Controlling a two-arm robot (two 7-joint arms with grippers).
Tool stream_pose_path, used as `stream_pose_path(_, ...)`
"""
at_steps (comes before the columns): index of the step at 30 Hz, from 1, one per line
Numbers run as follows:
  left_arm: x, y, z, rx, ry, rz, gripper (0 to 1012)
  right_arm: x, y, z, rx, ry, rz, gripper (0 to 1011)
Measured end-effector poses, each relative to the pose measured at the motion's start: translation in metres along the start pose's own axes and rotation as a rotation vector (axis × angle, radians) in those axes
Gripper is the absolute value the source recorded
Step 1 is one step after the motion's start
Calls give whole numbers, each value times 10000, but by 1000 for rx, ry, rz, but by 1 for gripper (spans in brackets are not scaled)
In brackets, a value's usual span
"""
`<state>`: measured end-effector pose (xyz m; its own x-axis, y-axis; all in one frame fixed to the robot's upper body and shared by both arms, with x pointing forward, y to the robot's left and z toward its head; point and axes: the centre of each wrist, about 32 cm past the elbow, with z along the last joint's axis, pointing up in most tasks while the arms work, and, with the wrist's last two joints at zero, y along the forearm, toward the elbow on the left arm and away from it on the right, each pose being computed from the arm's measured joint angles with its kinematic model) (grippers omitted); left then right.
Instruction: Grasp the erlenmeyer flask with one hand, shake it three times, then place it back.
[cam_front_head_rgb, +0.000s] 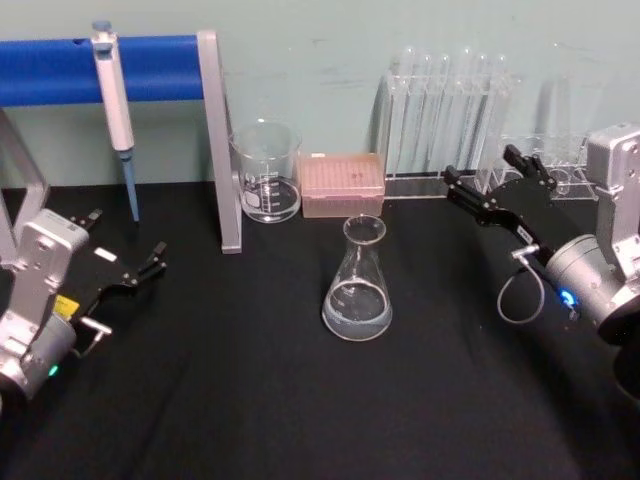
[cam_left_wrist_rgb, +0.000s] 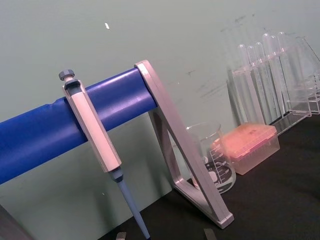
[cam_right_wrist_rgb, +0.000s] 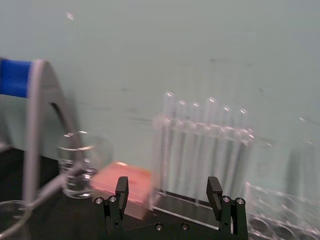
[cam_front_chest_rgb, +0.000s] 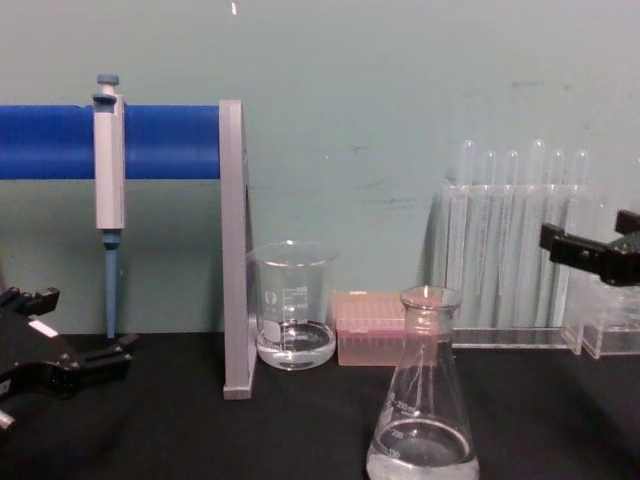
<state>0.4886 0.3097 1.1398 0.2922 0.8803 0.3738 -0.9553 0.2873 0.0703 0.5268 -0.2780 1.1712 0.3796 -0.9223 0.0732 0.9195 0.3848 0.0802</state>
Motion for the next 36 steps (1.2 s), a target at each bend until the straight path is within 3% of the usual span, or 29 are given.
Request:
stream_pose_path(7,0,0,0,0,0,0,1001,-106,80,-201,-42,-23,-123,1002)
stream_pose_path(16,0,0,0,0,0,0,1001,-147,98,-437,-116,-50,-162,1003)
stream_pose_path(36,0,0,0,0,0,0,1001,-155,93,-537,-180,-57,-148,1002)
